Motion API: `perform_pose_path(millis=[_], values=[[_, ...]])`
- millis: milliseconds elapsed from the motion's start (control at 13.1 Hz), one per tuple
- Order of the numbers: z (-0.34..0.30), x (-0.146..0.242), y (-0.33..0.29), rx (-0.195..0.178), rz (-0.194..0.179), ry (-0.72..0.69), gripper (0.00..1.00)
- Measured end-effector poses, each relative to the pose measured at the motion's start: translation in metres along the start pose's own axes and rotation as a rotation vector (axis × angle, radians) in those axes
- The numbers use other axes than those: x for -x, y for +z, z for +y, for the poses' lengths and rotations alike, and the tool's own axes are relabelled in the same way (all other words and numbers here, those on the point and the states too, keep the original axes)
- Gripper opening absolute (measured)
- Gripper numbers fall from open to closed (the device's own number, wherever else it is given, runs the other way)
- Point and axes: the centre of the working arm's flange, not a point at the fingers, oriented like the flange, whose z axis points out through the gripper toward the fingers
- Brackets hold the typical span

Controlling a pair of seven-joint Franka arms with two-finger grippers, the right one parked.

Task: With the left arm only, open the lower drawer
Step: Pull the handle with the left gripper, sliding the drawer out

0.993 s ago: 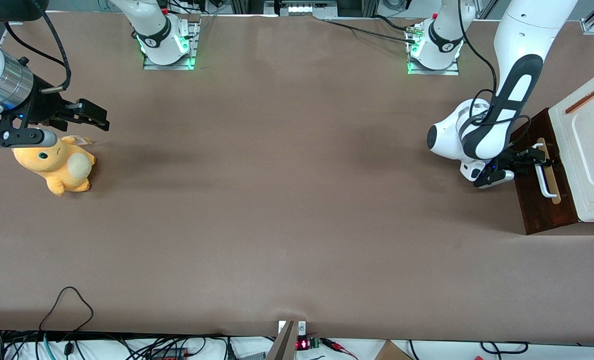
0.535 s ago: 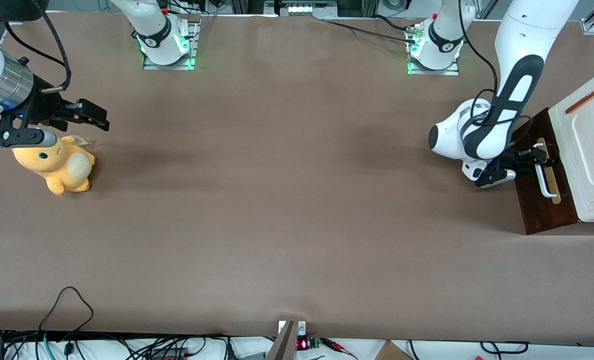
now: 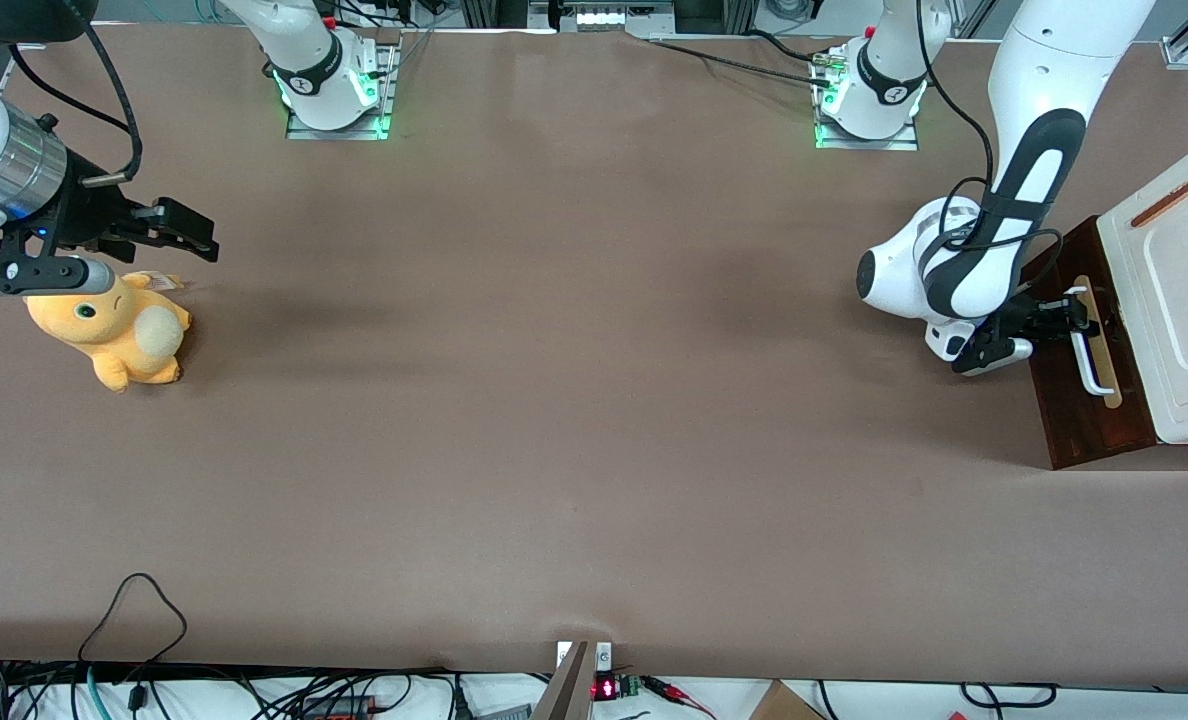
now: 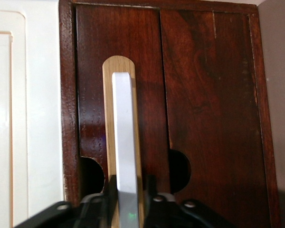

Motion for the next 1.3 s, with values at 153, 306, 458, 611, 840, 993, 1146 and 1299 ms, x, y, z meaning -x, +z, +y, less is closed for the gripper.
perform_pose_path(millis=[153, 306, 458, 611, 840, 993, 1146, 1299], values=[[0.0, 0.0, 0.0, 0.001, 0.001, -0.014, 0.18], [0.0, 0.0, 0.0, 0.002, 0.001, -0.014, 0.18], [0.0, 0.0, -0.001, 0.003, 0.002, -0.014, 0.18], [0.001, -0.001, -0.003, 0.004, 0.008, -0.014, 0.18], [0.003, -0.002, -0.012, 0.006, 0.023, -0.013, 0.18], [0.005, -0.003, -0.026, 0.016, 0.041, -0.011, 0.18], [0.006, -0.005, -0.043, 0.034, 0.053, -0.015, 0.18], [0.006, -0.008, -0.067, 0.062, 0.069, -0.019, 0.18]])
